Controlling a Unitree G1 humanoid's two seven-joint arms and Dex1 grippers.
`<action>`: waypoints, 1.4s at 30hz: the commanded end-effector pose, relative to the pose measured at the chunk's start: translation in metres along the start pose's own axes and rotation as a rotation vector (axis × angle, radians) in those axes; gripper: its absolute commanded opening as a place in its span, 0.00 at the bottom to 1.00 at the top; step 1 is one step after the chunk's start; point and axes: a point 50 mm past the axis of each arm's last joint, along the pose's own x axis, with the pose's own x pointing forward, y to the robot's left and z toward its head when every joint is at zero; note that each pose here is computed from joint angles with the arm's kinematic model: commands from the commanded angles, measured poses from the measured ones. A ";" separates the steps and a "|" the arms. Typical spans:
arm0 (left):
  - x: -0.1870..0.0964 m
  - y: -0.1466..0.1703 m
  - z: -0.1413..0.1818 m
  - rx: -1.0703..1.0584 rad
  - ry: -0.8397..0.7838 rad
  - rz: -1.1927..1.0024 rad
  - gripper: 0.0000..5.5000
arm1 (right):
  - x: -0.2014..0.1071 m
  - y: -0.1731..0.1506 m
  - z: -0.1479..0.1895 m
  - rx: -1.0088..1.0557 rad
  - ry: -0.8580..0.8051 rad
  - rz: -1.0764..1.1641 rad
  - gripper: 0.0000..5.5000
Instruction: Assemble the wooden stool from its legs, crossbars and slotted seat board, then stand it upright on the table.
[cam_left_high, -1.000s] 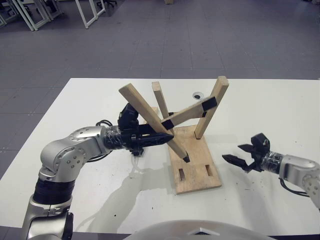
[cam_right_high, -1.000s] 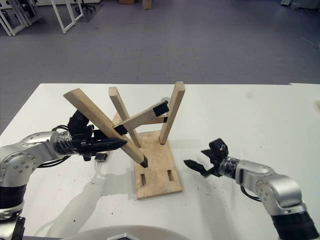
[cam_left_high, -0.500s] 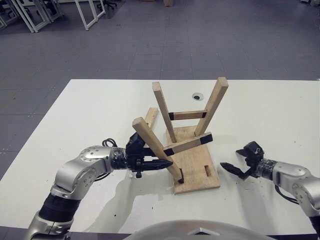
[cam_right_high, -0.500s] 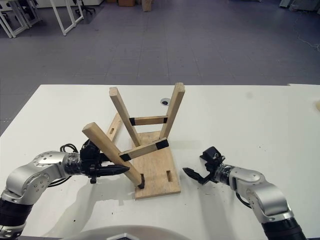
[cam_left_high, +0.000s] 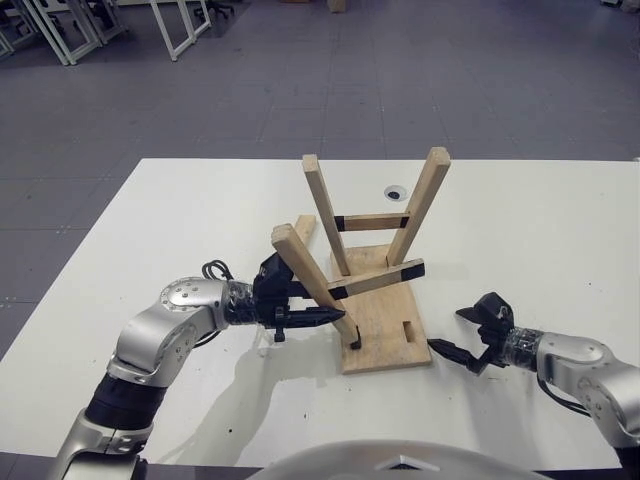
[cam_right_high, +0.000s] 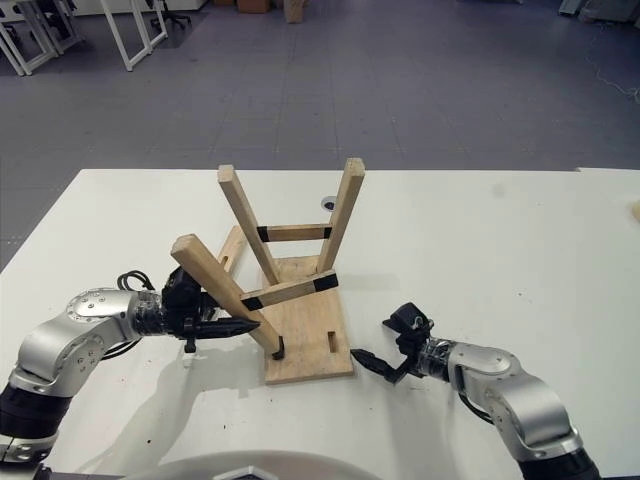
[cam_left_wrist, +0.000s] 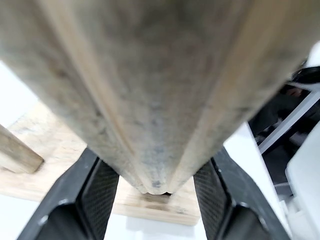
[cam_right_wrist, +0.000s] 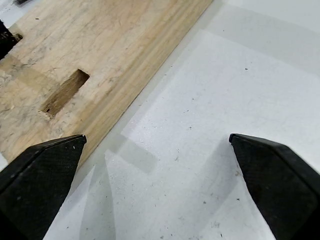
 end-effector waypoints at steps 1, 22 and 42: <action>0.000 -0.003 -0.012 0.031 0.085 0.011 0.37 | 0.001 0.007 0.003 -0.016 -0.005 0.035 0.96; -0.019 -0.001 -0.096 0.194 0.495 -0.054 0.37 | 0.002 0.006 0.020 -0.327 -0.191 0.157 0.96; -0.006 0.011 -0.081 0.131 0.381 -0.113 0.37 | 0.019 0.007 0.061 -0.518 -0.236 0.387 0.96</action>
